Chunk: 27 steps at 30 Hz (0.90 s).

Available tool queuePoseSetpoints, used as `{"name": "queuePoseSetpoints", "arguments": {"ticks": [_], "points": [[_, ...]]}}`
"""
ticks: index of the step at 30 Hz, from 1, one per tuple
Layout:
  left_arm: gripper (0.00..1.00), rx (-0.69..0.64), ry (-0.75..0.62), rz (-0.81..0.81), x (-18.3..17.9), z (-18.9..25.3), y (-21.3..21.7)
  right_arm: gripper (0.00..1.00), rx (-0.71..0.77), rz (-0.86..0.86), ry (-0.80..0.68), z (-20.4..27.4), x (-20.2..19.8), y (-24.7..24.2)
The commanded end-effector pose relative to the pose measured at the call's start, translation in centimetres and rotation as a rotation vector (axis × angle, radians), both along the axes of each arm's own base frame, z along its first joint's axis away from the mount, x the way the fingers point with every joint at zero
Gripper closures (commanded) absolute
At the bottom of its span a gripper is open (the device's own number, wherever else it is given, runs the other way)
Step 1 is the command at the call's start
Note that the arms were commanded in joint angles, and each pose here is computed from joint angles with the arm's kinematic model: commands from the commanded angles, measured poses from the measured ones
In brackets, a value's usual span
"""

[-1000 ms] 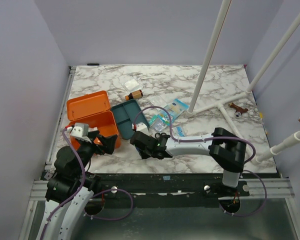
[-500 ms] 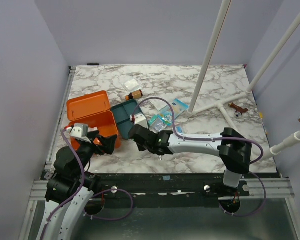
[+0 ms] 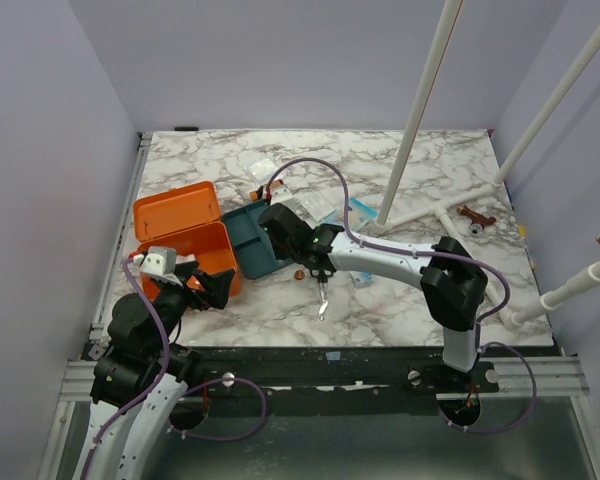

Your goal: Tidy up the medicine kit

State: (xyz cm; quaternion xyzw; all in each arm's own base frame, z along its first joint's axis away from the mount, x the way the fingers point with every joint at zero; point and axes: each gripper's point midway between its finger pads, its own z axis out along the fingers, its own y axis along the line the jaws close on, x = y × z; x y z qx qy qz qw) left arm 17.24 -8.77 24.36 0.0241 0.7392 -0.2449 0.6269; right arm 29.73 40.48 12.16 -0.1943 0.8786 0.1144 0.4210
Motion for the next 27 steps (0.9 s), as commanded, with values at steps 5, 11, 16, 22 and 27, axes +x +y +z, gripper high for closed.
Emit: {"name": "queuePoseSetpoints", "arguments": {"ticks": [5,11,16,22,27], "points": [[0.01,-0.013,-0.032,0.008,-0.2,1.1,0.2,0.91,-0.055,0.051,0.057,-3.7,2.3,1.3],[0.02,-0.012,-0.030,0.006,-0.2,1.1,0.2,0.91,-0.093,0.056,0.100,-6.6,2.4,1.3],[0.02,-0.011,-0.026,0.001,-0.1,1.0,0.1,0.91,-0.118,0.054,0.123,-8.4,2.5,0.9],[0.02,-0.009,-0.019,-0.002,-0.1,0.9,0.0,0.91,-0.129,0.064,0.125,-9.6,3.1,1.1],[0.02,-0.009,-0.018,-0.001,0.0,0.8,0.0,0.91,-0.118,0.049,0.122,-9.8,4.6,1.2]]}}
